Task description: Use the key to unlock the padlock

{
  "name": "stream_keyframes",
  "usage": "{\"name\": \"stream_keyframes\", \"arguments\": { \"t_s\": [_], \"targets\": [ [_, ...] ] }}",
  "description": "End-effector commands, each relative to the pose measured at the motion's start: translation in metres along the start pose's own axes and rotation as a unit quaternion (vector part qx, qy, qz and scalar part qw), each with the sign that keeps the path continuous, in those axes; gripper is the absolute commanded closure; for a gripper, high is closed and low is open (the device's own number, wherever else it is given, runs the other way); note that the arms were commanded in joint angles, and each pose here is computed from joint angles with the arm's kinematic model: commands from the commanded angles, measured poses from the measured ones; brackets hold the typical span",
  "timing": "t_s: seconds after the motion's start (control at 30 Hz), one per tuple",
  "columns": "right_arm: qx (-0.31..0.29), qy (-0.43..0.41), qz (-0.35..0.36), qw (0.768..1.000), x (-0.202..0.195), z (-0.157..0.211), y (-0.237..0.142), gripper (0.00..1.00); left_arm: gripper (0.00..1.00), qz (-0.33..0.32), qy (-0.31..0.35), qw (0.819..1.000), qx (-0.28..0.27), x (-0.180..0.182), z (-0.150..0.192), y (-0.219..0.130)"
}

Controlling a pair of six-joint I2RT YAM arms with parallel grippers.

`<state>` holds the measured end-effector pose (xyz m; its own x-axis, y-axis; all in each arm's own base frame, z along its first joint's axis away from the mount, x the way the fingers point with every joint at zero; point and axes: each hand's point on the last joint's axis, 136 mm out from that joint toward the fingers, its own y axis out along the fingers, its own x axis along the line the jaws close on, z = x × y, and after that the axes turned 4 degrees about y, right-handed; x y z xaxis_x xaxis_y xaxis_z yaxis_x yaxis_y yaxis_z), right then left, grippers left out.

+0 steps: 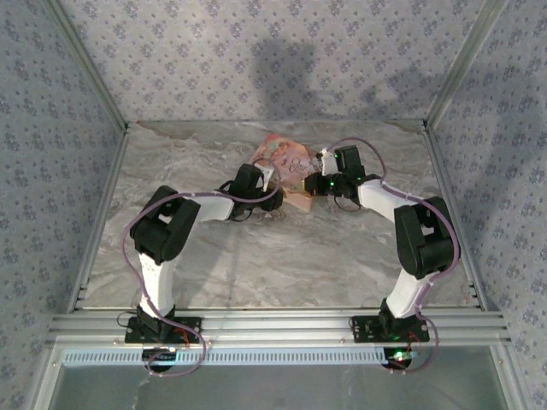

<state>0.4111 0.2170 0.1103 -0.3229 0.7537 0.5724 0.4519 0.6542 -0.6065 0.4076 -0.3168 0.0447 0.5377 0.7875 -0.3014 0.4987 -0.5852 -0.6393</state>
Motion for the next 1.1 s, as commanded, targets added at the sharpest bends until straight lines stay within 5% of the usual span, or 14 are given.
{"name": "stream_keyframes", "arguments": {
  "t_s": [0.0, 0.47, 0.7, 1.07],
  "targets": [
    [0.047, 0.028, 0.025, 0.998, -0.016, 0.03, 0.011, 1.0, 0.59, 0.012, 0.016, 1.0, -0.021, -0.012, -0.019, -0.007],
    [-0.016, -0.007, -0.003, 1.0, 0.012, -0.006, -0.013, 1.0, 0.81, 0.03, -0.005, 0.999, -0.014, -0.023, -0.019, -0.015],
    [-0.07, -0.068, -0.007, 0.995, 0.034, -0.017, -0.052, 1.0, 0.81, 0.06, -0.068, 0.996, 0.015, -0.041, -0.025, -0.034],
    [-0.044, -0.183, -0.027, 0.982, 0.061, 0.064, -0.053, 1.0, 0.85, 0.113, -0.17, 0.975, 0.091, -0.077, -0.03, -0.074]
  ]
}}
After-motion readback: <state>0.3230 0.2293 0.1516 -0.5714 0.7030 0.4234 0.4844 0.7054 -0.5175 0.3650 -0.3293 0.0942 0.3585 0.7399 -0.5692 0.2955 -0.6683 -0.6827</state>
